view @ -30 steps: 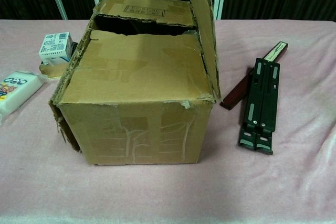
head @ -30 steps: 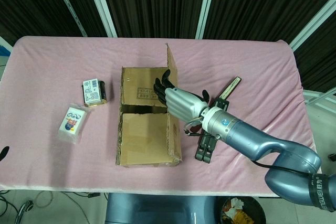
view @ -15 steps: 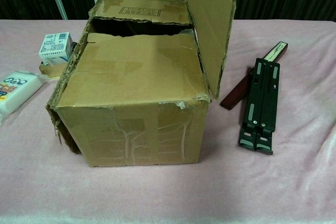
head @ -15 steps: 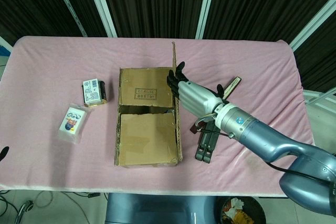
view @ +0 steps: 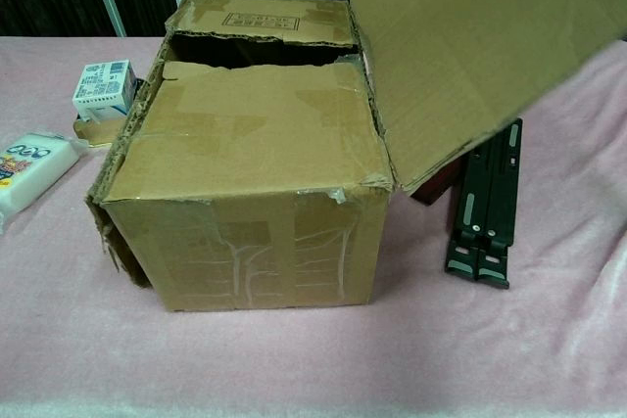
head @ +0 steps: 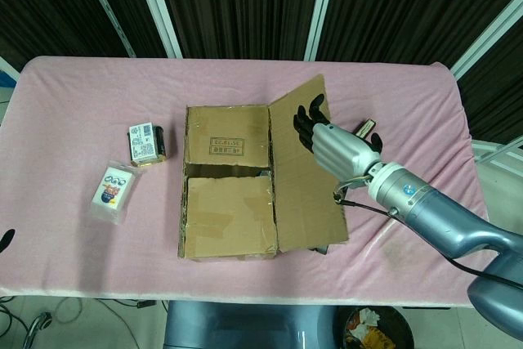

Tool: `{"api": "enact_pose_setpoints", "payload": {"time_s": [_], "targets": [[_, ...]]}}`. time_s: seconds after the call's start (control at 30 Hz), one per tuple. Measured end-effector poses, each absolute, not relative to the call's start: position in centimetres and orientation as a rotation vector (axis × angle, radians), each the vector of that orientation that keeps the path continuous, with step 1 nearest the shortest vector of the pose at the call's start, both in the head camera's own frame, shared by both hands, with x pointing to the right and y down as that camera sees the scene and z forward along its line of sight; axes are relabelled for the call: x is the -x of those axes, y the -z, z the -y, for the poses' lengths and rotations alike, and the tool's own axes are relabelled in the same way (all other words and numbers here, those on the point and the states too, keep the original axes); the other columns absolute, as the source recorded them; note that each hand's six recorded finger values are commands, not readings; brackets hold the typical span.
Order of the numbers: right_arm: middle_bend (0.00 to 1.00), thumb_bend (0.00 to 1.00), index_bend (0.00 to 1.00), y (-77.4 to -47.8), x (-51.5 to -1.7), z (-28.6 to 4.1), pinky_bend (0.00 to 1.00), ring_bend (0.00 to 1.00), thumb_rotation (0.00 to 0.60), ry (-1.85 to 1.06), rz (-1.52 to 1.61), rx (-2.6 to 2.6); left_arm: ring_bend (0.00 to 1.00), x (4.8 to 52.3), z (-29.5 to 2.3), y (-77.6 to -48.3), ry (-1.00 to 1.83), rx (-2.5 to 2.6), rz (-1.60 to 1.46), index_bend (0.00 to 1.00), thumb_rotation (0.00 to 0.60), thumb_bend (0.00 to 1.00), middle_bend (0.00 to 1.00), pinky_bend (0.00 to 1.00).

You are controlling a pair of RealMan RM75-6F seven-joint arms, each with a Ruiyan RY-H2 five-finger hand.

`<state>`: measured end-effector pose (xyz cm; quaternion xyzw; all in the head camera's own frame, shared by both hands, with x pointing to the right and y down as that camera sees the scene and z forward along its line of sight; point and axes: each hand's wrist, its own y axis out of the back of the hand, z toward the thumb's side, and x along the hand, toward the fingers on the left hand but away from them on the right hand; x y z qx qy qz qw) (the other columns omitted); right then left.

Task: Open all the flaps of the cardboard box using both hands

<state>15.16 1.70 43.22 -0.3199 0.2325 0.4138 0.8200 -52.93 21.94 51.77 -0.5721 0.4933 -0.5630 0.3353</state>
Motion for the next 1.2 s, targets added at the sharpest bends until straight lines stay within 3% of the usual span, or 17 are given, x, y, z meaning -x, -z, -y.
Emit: {"api": "enact_pose_setpoints", "payload": {"time_s": [0.33, 0.7, 0.97, 1.2], "targets": [[0.06, 0.18, 0.06, -44.0, -18.3, -2.0, 0.24, 0.09, 0.600, -0.953, -0.471, 0.711, 0.00, 53.0, -21.9, -51.7, 1.469, 1.483, -1.284, 0.00, 0.600, 0.20, 0.00, 0.02], [0.06, 0.18, 0.00, -43.6, -23.8, -2.2, 0.24, 0.07, 0.600, -1.162, 0.024, 0.834, 0.00, 52.5, -21.8, -52.0, 1.488, 1.459, -1.194, 0.00, 0.600, 0.20, 0.00, 0.02], [0.03, 0.18, 0.00, -47.2, -32.9, -8.0, 0.23, 0.03, 0.600, -1.449, 0.517, 1.054, 0.00, 51.4, -20.9, -51.6, 1.482, 1.418, -1.132, 0.00, 0.600, 0.20, 0.00, 0.02], [0.03, 0.18, 0.00, -49.6, -37.4, -12.3, 0.23, 0.03, 0.600, -1.530, 0.706, 1.098, 0.00, 48.9, -18.4, -51.0, 1.429, 1.444, -1.104, 0.00, 0.600, 0.20, 0.00, 0.02]]}}
